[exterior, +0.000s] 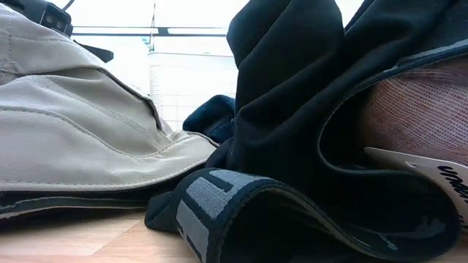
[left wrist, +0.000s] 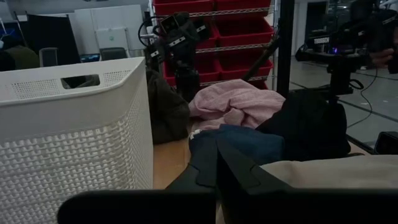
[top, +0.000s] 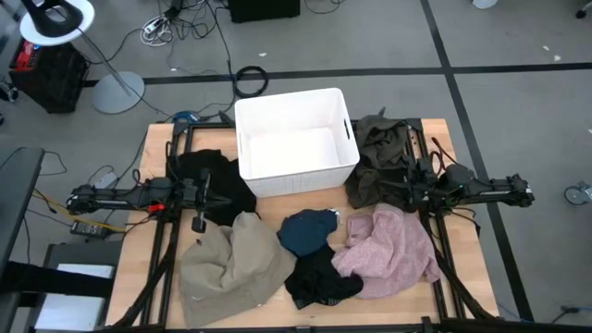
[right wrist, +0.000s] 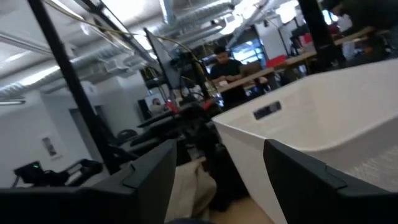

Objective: Sort clothes
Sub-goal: Put the dark green sweater into the white laundry bin

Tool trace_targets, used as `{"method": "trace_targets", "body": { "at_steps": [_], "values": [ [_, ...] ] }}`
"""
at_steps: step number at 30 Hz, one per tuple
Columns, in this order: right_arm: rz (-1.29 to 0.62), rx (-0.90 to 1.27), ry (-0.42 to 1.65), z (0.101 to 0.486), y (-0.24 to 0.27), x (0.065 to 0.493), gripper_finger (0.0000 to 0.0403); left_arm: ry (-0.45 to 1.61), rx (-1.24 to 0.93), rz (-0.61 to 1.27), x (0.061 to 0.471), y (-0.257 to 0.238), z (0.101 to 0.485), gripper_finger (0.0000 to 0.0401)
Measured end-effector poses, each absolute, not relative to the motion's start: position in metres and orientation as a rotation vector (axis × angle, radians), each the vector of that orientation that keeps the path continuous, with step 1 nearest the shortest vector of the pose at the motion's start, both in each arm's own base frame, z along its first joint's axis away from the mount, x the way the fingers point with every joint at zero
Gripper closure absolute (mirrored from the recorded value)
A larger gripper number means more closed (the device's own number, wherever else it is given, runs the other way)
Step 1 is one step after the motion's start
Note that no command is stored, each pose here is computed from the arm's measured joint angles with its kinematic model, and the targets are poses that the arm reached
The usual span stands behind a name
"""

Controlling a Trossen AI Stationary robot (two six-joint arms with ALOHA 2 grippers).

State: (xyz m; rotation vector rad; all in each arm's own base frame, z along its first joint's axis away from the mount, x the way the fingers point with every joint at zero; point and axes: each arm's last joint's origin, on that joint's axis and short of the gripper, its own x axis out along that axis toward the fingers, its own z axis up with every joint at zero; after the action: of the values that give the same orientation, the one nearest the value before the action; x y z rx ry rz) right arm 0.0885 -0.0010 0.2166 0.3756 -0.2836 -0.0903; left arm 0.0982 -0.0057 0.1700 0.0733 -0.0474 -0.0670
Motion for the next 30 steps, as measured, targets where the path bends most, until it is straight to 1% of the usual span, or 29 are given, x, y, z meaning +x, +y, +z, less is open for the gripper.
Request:
{"method": "trace_targets", "body": {
  "at_steps": [13,16,18,21,23,26,30],
  "values": [
    [-0.089,0.375,-0.295,0.218,-0.001,0.088,0.0158,-0.047,0.073,-0.067,0.098,-0.006,0.17,0.0396],
    [-0.132,0.377,-0.302,0.218,-0.002,0.088,0.0158,-0.047,0.073,-0.067,0.098,-0.006,0.17,0.0396],
    [-0.163,0.424,-0.312,0.218,-0.003,0.088,0.0158,-0.047,0.073,-0.067,0.098,-0.006,0.17,0.0396],
    [-0.265,0.547,-0.345,0.217,-0.007,0.087,0.0158,-0.047,0.073,-0.067,0.098,-0.006,0.17,0.0396],
    [-0.351,0.582,-0.367,0.216,-0.009,0.086,0.0158,-0.047,0.073,-0.067,0.098,-0.006,0.17,0.0396],
    [-0.479,0.547,-0.383,0.216,-0.012,0.085,0.0159,-0.047,0.073,-0.067,0.098,-0.006,0.17,0.0396],
    [-0.641,0.438,-0.37,0.215,-0.016,0.082,0.0165,-0.047,0.073,-0.067,0.098,-0.006,0.17,0.0396]
  ]
}}
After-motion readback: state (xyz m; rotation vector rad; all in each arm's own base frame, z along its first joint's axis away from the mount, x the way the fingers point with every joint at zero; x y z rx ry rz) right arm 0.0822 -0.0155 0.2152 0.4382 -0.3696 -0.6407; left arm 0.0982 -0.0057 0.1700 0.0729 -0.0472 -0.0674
